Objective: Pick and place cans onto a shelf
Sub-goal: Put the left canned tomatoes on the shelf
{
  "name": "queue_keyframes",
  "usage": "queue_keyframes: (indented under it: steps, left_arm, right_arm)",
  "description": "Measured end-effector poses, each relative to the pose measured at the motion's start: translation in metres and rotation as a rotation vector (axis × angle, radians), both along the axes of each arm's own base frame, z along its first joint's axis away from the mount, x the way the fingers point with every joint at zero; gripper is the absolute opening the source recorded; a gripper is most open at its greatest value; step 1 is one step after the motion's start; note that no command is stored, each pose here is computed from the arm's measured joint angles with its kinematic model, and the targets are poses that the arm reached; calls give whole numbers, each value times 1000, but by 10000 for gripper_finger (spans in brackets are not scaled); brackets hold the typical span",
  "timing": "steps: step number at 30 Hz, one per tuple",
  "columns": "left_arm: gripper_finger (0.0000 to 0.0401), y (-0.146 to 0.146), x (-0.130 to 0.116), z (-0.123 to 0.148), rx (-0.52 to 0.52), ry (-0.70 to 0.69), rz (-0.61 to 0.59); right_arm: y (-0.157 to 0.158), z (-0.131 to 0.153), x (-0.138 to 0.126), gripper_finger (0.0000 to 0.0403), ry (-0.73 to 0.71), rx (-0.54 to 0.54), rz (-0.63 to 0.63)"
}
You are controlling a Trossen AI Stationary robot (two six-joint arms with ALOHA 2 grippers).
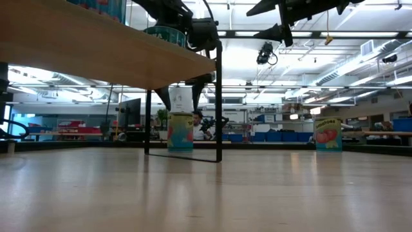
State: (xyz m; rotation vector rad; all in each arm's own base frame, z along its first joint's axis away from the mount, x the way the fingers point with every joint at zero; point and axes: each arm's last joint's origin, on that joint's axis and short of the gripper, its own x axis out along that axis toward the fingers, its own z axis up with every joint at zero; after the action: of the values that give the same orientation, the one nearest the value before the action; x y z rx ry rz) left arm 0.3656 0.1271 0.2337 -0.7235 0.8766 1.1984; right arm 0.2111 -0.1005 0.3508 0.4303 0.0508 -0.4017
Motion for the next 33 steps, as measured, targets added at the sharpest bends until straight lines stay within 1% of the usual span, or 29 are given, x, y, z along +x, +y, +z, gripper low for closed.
queue_keyframes:
  steps: [3, 6, 9, 16, 18, 20, 25, 33]
  left_arm:
    - [359, -1, -1, -2, -24, 16, -6]
    - [359, -1, 2, -12, -39, 43, -10]
    - [359, -2, 3, -8, -9, 24, -7]
    - [359, 1, 0, -9, -19, 50, 0]
    - [359, 5, -3, -10, -35, 70, -9]
    - [359, 13, -5, -10, -65, 59, -18]
    - [359, 26, -9, -10, -102, 41, -20]
    - [359, 28, -11, -11, -185, 19, -18]
  right_arm:
    - [0, 0, 0, 351, 0, 0, 0]
    - [0, 0, 0, 351, 0, 0, 1]
    - [0, 0, 0, 351, 0, 1, 7]
    - [1, 0, 0, 351, 0, 1, 10]
    - [1, 0, 0, 351, 0, 1, 10]
    - [1, 0, 0, 351, 1, 2, 10]
    - [1, 0, 0, 351, 2, 2, 10]
    - [1, 0, 0, 351, 2, 5, 29]
